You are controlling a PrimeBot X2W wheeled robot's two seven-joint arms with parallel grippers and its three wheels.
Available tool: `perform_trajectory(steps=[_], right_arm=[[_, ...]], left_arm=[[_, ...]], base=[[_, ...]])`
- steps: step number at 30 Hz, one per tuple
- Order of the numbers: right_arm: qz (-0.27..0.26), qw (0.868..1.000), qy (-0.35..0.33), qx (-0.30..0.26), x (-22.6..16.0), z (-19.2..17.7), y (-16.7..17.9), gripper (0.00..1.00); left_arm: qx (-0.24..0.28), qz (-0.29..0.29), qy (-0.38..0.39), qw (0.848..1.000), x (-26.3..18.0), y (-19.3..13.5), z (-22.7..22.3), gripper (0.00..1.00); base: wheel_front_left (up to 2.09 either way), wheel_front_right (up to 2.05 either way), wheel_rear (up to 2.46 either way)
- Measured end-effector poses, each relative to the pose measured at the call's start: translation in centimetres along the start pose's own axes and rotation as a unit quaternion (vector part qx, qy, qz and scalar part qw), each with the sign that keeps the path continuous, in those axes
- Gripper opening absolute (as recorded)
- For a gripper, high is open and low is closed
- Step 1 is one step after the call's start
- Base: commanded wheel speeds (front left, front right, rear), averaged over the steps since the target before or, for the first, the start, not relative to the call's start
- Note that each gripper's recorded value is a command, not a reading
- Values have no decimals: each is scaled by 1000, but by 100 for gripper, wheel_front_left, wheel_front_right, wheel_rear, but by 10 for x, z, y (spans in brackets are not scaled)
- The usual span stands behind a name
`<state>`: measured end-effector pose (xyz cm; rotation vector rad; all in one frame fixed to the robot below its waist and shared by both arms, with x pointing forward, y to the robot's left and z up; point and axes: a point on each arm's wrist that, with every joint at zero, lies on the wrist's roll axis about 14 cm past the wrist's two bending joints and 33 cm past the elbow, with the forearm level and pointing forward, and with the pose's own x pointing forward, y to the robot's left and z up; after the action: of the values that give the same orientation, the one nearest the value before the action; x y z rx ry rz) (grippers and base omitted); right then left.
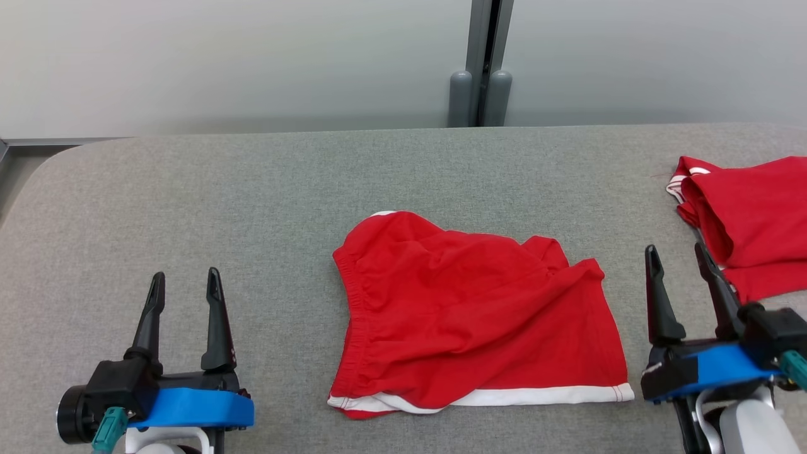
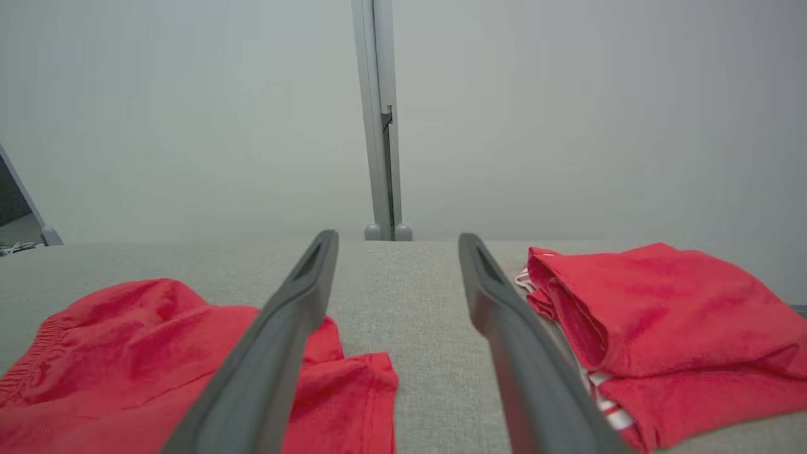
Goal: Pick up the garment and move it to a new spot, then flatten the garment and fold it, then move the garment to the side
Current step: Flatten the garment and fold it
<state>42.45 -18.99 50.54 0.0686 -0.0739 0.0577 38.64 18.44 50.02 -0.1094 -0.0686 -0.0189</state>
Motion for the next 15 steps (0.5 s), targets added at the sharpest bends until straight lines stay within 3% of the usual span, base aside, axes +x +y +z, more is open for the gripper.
perform_trajectory(steps=[15], right_arm=[[6, 1000, 3, 12, -30, -5, 14, 100]], left_arm=[[4, 3, 10, 1000, -1, 2, -6, 100]], base=[[0, 0, 0]])
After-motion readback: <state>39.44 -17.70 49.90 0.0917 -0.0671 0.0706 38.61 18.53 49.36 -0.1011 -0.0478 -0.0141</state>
